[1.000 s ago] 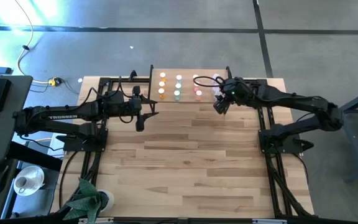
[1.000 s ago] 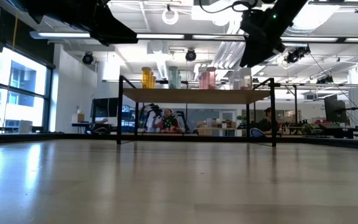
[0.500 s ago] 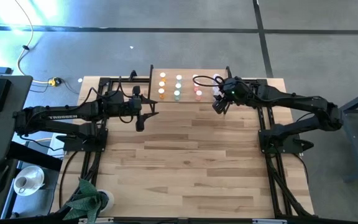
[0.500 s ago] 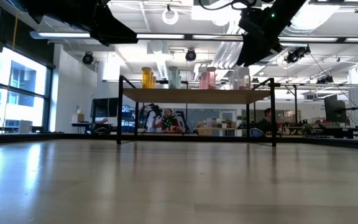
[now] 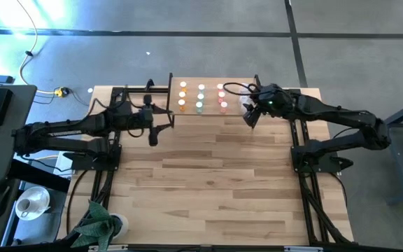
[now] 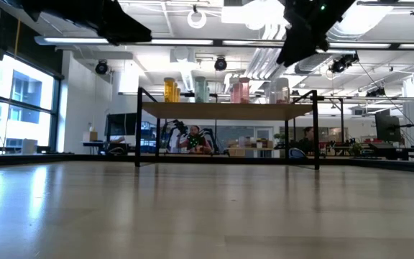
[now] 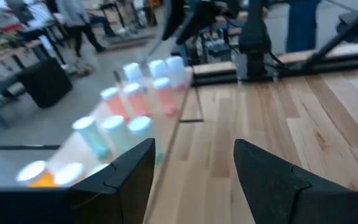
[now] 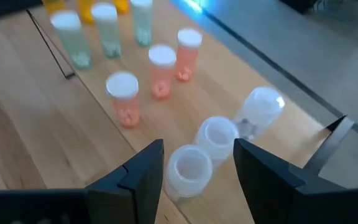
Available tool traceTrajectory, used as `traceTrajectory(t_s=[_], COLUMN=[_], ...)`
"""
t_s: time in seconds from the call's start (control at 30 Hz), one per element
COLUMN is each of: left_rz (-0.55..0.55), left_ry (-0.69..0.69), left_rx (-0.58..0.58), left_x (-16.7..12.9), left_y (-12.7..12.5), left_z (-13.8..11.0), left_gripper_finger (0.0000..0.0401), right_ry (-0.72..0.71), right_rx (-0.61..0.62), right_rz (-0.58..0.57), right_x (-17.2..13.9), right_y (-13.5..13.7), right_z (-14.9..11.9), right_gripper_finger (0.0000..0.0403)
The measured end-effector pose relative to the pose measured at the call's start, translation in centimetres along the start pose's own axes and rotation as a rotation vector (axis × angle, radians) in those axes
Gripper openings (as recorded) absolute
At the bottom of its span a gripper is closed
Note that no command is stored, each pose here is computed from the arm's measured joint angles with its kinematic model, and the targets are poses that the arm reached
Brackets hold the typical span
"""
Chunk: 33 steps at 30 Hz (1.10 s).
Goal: Pick and place medicine bottles onto shelf by color
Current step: Return to Home Position
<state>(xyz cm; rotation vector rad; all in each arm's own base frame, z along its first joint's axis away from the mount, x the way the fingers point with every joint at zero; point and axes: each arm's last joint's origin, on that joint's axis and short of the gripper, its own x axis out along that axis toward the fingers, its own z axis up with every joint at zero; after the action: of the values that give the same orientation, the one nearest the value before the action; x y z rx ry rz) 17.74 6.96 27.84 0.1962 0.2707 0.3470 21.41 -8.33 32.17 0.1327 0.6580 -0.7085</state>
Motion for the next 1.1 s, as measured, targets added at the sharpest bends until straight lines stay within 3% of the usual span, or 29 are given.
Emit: traceTrajectory(t_s=[0.3, 0.5, 0.73, 1.1], left_rz=[0.101, 0.073, 0.027, -0.001], left_ry=[-0.091, -0.074, -0.164, -0.082], left_rx=[-0.039, -0.101, -0.186, -0.29], left_x=[-6.0, -8.8, -7.8, -5.3], left_y=[1.2, 0.9, 0.0, -1.4], left_z=[0.8, -0.2, -3.2, -9.2], left_gripper_finger=[0.0209, 0.0209, 0.0209, 0.0209], right_ry=[-0.114, -0.095, -0.161, -0.238], right_rx=[0.0, -0.075, -0.042, -0.025], right_rz=[0.072, 0.134, 0.222, 0.27], right_x=[-3.7, -3.2, -1.5, -1.5], right_y=[-1.2, -1.0, -0.1, 0.5], right_z=[0.2, -1.4, -4.1, -8.6], right_gripper_finger=[0.0185, 0.0185, 0.0185, 0.0185])
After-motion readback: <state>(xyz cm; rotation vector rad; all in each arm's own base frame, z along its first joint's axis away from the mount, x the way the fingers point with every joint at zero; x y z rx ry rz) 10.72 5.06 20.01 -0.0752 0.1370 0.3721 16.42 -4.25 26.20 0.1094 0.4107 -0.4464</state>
